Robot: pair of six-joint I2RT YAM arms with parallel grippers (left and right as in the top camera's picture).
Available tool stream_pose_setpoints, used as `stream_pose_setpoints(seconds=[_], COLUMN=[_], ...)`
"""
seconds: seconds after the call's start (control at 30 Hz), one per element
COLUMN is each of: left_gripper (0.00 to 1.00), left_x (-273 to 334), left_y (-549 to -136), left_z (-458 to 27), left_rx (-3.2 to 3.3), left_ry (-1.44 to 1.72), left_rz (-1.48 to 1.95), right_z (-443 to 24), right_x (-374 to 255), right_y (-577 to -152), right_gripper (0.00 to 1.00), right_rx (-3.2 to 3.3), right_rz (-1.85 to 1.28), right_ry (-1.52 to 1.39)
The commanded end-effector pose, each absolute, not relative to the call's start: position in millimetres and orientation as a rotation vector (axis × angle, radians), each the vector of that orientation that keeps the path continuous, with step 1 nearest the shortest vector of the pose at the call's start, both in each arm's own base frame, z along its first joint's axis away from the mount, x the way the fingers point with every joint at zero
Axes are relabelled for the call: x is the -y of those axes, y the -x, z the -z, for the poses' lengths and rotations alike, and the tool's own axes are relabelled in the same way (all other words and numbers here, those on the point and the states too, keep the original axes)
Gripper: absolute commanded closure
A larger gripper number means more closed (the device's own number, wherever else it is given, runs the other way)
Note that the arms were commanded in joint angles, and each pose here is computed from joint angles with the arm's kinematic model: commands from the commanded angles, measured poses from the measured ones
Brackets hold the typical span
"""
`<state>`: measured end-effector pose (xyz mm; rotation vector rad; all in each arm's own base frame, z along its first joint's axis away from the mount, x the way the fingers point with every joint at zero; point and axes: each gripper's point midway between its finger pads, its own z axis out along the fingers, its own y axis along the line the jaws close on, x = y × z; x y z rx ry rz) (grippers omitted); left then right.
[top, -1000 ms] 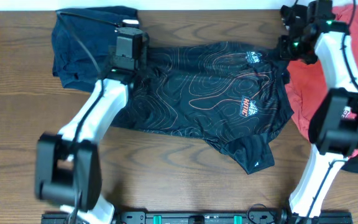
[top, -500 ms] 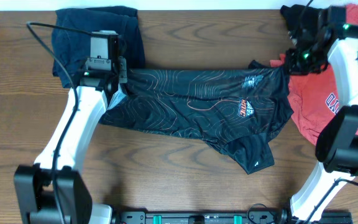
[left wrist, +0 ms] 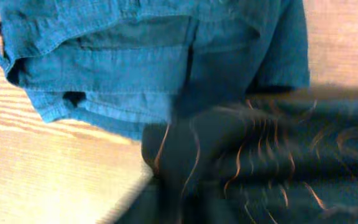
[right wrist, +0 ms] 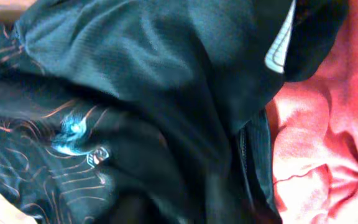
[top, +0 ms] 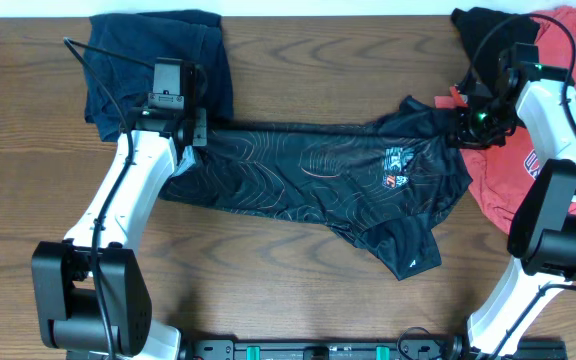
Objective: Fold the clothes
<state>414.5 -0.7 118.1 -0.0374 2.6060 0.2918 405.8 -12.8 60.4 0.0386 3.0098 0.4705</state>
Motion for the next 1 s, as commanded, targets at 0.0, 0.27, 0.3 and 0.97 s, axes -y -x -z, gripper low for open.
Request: stream_pose_setpoints(seconds=[0.0,0.27,0.3,0.97], left_gripper=[0.37,0.20,0.19,0.13], left_x=[-3,-4,-5,-12], left_y=[-410,-397,-391,-265], left_z=[-116,-182,-198,-211], left_rx=[-2.623,-2.532,-2.509,-2.665], left_ry=[0.063,0.090,0.095,0.384], left_rz=[-0.299,-0.272,-0.266,-0.175], right_z=[-63,-162,-180,-256], right_x=[14,2,1,-27], right_y=[-408,-422,-419,-251], right_gripper=[0.42,0.39,0.39,0.37], right_rx=[-2.997,-2.807,-2.774,-2.737], right_rz=[-0.480,-0.557,-0.544,-0.366], right_ry=[-0.041,0.003,0.016,-0.170])
